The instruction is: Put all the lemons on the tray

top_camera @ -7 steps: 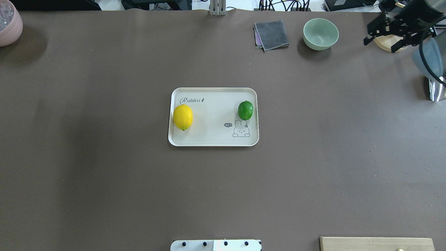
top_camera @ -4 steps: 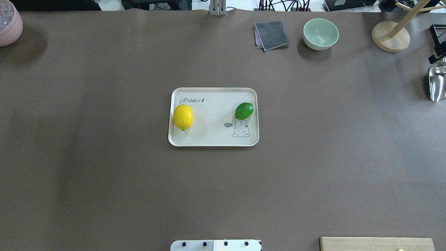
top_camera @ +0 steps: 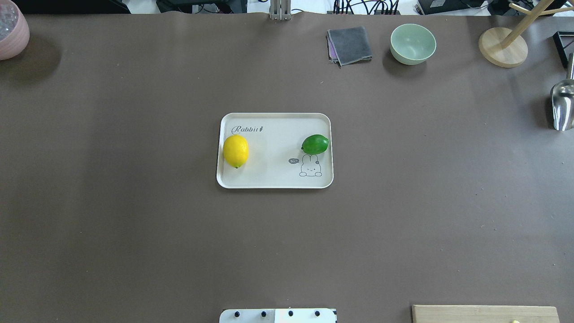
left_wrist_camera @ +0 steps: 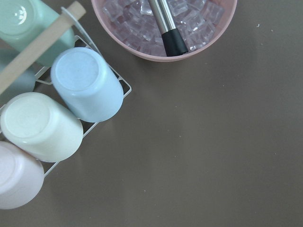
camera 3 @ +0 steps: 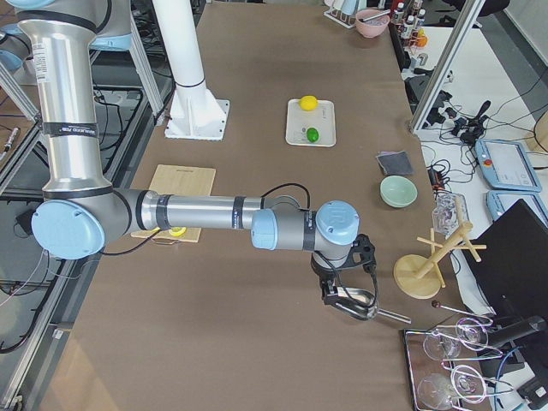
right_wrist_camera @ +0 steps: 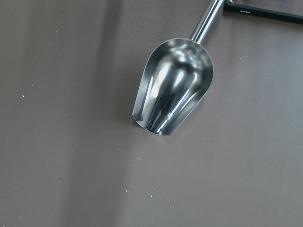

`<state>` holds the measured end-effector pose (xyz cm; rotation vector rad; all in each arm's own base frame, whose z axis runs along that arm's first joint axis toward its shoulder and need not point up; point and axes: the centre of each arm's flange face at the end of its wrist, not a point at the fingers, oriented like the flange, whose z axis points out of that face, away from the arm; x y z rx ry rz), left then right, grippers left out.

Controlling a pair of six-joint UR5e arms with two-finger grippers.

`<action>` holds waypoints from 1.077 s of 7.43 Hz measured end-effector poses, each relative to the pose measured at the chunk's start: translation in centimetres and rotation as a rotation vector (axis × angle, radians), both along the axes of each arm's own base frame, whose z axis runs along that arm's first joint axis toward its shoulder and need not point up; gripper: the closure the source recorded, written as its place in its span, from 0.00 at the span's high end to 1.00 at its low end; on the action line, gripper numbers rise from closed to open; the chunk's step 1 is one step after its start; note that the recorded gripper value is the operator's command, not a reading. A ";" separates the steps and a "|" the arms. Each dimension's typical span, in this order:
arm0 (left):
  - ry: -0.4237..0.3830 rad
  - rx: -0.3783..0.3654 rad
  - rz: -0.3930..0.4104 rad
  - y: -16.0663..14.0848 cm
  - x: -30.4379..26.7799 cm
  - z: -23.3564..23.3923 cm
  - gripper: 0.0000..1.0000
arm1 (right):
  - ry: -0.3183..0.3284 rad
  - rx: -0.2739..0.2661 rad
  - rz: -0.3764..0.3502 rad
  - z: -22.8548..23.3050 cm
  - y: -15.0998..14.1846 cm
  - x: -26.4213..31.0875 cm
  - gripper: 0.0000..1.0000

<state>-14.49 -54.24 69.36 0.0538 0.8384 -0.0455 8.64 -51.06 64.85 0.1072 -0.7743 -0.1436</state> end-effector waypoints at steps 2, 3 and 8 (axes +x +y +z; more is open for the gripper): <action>0.014 -0.068 -0.022 2.2 -0.7 1.2 0.97 | -0.001 -0.019 0.006 0.8 0.6 0.4 1.00; 0.018 -0.089 -0.027 2.2 -0.8 1.1 0.97 | -0.001 -0.027 0.010 1.0 0.8 0.4 1.00; 0.019 -0.107 -0.028 2.1 -0.9 1.1 0.98 | -0.002 -0.037 0.014 1.3 1.1 0.4 1.00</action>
